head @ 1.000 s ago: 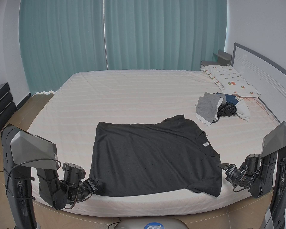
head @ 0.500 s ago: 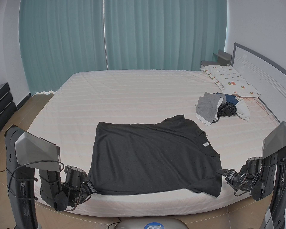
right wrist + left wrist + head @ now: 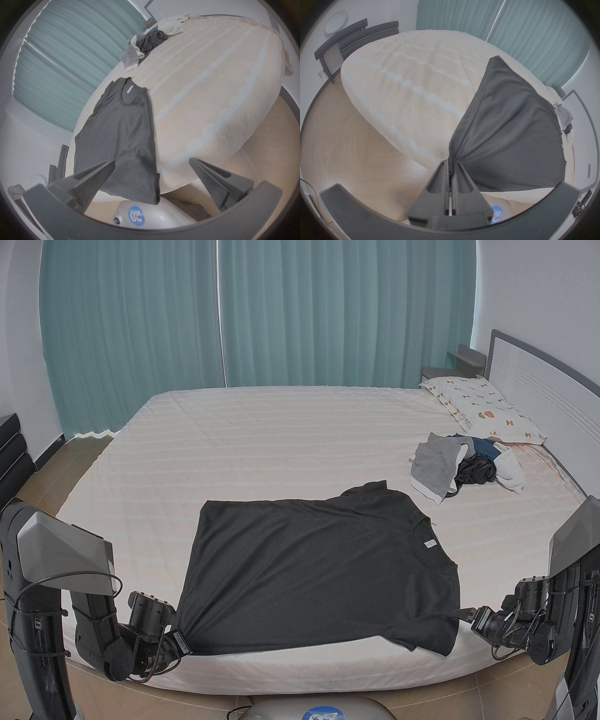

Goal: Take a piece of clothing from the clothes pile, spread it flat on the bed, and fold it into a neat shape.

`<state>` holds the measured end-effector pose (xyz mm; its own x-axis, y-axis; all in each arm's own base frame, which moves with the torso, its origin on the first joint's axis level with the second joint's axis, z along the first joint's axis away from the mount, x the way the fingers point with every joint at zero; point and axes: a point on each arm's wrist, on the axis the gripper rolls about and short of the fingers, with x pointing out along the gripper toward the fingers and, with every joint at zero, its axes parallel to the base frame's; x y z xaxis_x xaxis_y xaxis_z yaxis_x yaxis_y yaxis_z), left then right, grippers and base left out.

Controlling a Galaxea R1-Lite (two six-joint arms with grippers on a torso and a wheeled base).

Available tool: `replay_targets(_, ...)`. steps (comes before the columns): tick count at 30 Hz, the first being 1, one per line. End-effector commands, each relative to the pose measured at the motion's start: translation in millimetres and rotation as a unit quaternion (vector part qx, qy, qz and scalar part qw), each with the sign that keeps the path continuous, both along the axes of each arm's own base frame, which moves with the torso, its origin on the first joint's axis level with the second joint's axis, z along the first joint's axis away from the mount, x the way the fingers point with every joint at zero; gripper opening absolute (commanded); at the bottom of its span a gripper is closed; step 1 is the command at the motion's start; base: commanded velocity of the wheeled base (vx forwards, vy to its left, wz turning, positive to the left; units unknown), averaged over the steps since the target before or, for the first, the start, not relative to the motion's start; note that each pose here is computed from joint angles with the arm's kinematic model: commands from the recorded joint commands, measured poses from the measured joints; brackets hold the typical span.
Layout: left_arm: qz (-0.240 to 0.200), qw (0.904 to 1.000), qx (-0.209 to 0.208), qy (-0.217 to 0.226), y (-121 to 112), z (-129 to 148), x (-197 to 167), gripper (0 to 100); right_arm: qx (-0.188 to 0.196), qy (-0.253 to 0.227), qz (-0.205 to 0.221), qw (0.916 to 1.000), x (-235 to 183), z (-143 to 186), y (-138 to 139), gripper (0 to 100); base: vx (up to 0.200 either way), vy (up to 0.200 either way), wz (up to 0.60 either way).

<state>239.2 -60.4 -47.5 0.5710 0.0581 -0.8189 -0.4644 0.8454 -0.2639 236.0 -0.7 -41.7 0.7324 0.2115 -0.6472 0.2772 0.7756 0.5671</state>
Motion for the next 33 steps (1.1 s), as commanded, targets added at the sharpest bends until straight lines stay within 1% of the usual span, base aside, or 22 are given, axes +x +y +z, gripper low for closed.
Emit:
replay_targets(1, 0.002, 1.0000, 0.004, 0.003, 2.4, 1.3, 0.4, 0, -0.002, 0.006, 0.004, 1.0000, -1.2, -4.1, 0.2, 100, 0.000, 0.000, 0.00)
replay_targets(4, -0.009, 0.9998, 0.011, 0.013, 1.5, 2.0, -3.3, 0, -0.003, 0.009, 0.005, 0.9999, -2.2, -5.0, 0.2, 100, 0.000, 0.000, 0.00)
replay_targets(8, -0.009, 0.9997, 0.014, 0.020, 2.2, 1.9, -4.5, 0, -0.010, 0.018, 0.016, 0.9997, -4.2, -9.3, 1.7, 100, 0.000, 0.000, 0.00)
replay_targets(16, -0.003, 1.0000, 0.004, 0.005, 2.4, 4.1, 1.5, 0, -0.004, 0.009, 0.025, 0.9996, 2.2, -10.8, 4.8, 100, 0.000, 0.000, 0.00)
replay_targets(18, -0.001, 1.0000, -0.001, 0.001, 3.0, 6.2, 2.8, 0, 0.000, -0.007, 0.027, 0.9996, 9.3, -9.5, 5.0, 100, 0.000, 0.000, 0.00)
replay_targets(21, 0.005, 0.9999, -0.006, -0.008, 5.3, 9.0, 6.3, 0, 0.001, -0.017, 0.027, 0.9995, 16.6, -11.6, 4.6, 100, 0.000, 0.000, 0.00)
replay_targets(23, 0.015, 0.9996, -0.017, -0.015, 7.1, 11.5, 9.2, 0, 0.001, -0.020, 0.027, 0.9994, 20.5, -14.2, 4.5, 100, 0.000, 0.000, 0.00)
replay_targets(27, 0.019, 0.9973, -0.065, -0.027, 9.5, 20.7, 12.5, 0, 0.002, -0.030, 0.027, 0.9992, 29.6, -18.2, 4.5, 100, 0.000, 0.000, 0.00)
replay_targets(32, 0.020, 0.9968, -0.073, -0.028, 11.7, 21.2, 13.6, 0, 0.002, -0.033, 0.028, 0.9990, 33.4, -20.9, 4.9, 100, 0.000, 0.000, 0.00)
replay_targets(33, 0.021, 0.9967, -0.073, -0.027, 11.7, 20.8, 13.5, 0, 0.002, -0.037, 0.028, 0.9989, 35.9, -21.4, 4.9, 0, 0.000, 0.000, 0.00)
